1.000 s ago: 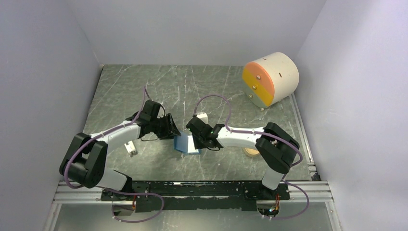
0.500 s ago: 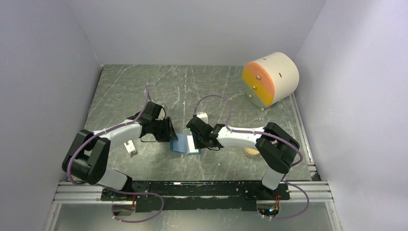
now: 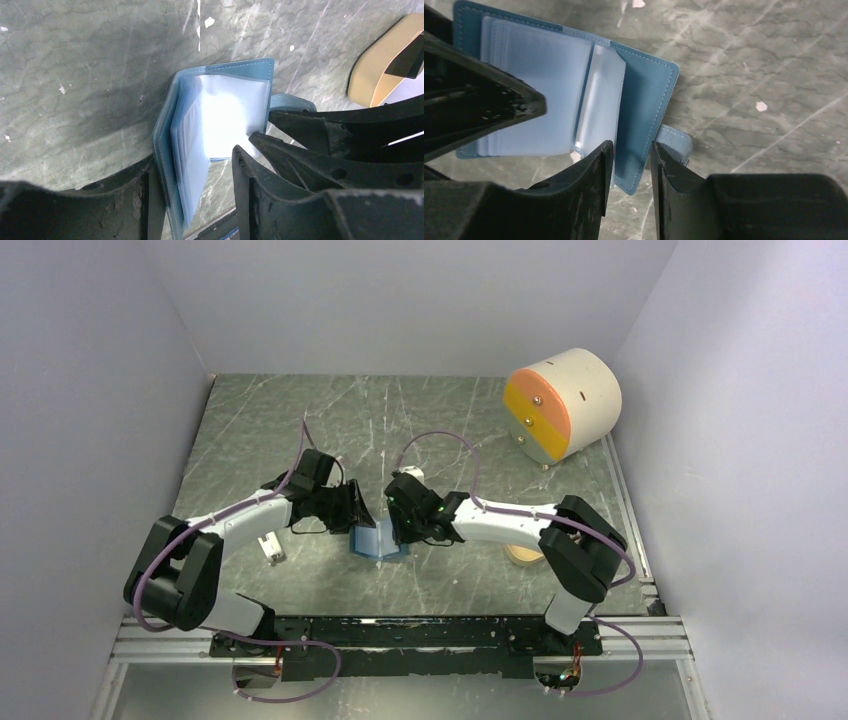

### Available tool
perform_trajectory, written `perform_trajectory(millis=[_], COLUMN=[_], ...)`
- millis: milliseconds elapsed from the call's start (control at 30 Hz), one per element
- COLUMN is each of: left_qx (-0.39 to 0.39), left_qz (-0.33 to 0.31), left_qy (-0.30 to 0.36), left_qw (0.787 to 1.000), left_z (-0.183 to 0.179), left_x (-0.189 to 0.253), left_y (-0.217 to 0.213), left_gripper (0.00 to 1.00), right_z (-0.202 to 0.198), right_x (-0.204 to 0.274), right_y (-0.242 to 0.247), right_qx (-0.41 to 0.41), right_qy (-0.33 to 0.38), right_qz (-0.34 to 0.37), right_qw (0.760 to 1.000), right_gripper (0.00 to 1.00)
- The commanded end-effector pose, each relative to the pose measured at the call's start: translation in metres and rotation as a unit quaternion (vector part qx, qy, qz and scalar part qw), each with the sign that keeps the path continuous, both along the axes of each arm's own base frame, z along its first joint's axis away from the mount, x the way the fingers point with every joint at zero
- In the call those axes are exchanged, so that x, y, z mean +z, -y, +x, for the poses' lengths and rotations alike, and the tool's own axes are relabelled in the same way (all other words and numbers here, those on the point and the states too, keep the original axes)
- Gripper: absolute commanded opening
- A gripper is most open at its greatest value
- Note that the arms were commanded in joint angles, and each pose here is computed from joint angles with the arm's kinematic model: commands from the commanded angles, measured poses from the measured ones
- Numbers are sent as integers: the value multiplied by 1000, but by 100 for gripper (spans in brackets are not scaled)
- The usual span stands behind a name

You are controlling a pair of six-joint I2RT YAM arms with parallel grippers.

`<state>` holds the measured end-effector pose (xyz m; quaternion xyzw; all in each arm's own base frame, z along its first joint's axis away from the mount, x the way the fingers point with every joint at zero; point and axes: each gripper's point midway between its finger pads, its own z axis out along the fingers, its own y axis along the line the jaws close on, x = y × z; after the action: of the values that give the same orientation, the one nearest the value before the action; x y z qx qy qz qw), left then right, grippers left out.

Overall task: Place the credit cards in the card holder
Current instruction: Open the card holder at the center of the board.

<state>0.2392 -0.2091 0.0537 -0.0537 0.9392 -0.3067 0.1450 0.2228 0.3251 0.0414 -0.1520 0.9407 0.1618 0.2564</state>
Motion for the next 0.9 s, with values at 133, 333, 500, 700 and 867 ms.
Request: perform_trajectory(millis=[133, 333, 500, 700, 867], left_qx=[-2, 9, -12, -62, -64], left_qz=[28, 73, 50, -52, -48], left_qy=[-1, -4, -7, 7, 7], left_qw=[1000, 997, 999, 997, 997], left_z=[6, 6, 2, 3, 19], left_x=[-9, -11, -10, 5, 8], left_y=[-3, -19, -11, 24, 32], left_gripper=[46, 30, 15, 9, 9], right_z=[6, 7, 5, 8, 20], right_x=[0, -17, -26, -12, 32], right_y=[-18, 0, 11, 21, 32], right_qx=[1, -15, -19, -17, -15], right_qy=[-17, -28, -34, -25, 4], right_qz=[37, 28, 17, 24, 54], right_qw=[999, 999, 999, 999, 998], right_gripper=[37, 36, 36, 36, 40])
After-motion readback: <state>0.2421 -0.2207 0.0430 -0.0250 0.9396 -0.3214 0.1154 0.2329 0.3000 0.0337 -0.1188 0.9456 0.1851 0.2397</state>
